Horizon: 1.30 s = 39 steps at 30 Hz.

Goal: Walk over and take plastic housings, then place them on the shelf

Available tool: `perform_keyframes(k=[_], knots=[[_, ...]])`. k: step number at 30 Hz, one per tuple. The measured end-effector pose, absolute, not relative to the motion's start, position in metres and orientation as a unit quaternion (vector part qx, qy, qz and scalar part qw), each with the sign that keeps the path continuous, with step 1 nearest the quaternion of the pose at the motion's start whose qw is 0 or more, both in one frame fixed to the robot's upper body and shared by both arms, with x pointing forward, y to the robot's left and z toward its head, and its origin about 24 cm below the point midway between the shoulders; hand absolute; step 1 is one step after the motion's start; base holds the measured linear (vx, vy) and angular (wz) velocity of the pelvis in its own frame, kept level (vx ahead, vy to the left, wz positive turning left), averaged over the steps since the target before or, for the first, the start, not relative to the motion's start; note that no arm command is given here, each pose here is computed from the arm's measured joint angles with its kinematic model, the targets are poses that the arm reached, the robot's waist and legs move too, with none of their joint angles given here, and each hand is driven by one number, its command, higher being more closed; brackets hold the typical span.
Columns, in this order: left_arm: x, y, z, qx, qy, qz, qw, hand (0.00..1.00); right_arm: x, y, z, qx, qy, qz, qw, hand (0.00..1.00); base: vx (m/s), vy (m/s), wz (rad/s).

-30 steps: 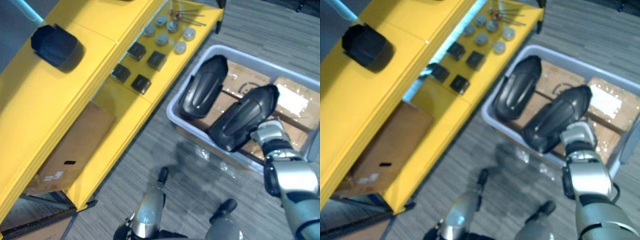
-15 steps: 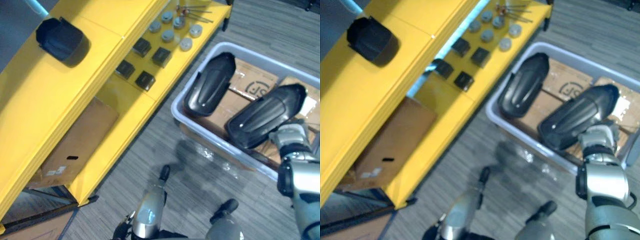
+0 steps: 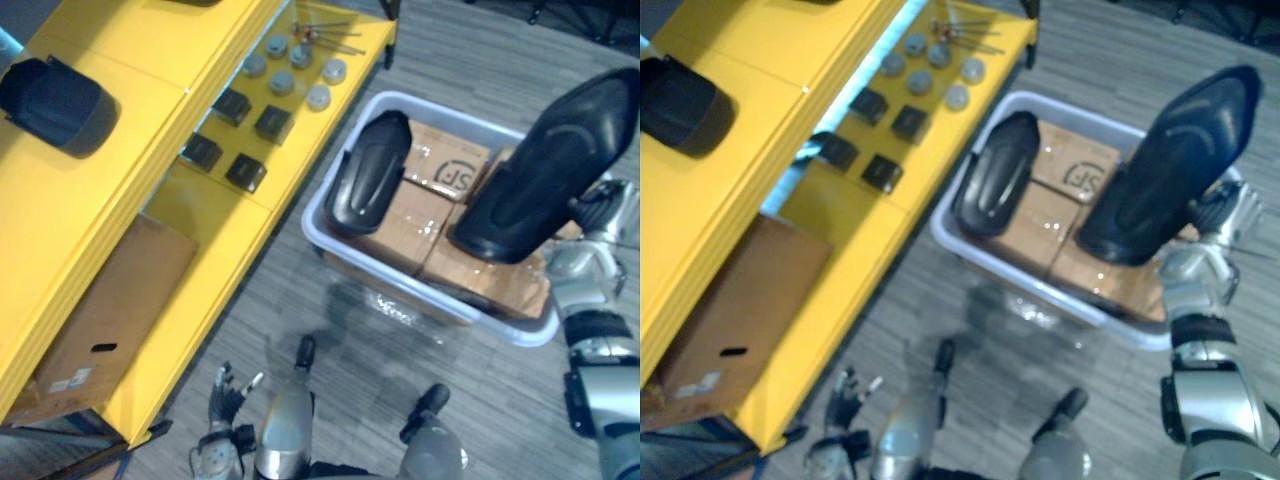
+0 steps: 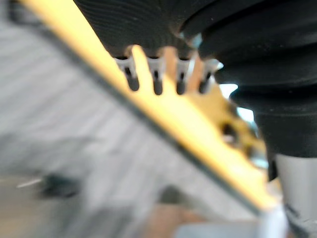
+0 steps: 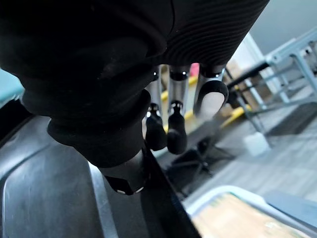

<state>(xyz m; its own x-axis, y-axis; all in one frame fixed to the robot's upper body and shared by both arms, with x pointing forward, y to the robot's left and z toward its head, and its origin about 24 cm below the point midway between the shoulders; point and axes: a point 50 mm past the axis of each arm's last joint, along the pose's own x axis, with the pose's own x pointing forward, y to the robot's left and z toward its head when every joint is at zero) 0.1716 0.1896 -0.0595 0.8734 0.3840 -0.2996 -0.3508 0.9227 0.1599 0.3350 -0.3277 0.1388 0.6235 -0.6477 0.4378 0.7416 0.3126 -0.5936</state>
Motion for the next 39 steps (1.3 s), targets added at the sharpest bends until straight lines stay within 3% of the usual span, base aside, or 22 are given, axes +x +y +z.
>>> perform_keyframes(k=[9, 15, 24, 29, 39], knots=[[0.209, 0.186, 0.015, 0.132, -0.018, 0.166, 0.977, 0.0, 0.332, -0.303, 0.127, -0.407, -0.092, -0.415, 0.808, 1.0, -0.01, -0.035, 0.0], [0.23, 0.173, 0.06, 0.097, -0.131, 0.145, 0.976, 0.0, 0.333, -0.297, 0.124, -0.419, -0.099, -0.408, 0.805, 1.0, -0.06, -0.042, -0.04], [0.26, 0.116, 0.112, 0.005, -0.228, 0.013, 0.974, 0.0, 0.366, -0.269, 0.157, -0.406, -0.132, -0.392, 0.815, 1.0, -0.06, -0.034, -0.09], [0.275, 0.105, 0.125, -0.017, -0.235, -0.007, 0.972, 0.0, 0.381, -0.258, 0.18, -0.41, -0.148, -0.385, 0.813, 1.0, -0.06, -0.021, -0.07], [0.303, 0.076, 0.09, -0.083, -0.082, -0.043, 0.992, 0.0, 0.395, -0.237, 0.223, -0.381, -0.199, -0.39, 0.814, 1.0, -0.05, -0.017, -0.05]])
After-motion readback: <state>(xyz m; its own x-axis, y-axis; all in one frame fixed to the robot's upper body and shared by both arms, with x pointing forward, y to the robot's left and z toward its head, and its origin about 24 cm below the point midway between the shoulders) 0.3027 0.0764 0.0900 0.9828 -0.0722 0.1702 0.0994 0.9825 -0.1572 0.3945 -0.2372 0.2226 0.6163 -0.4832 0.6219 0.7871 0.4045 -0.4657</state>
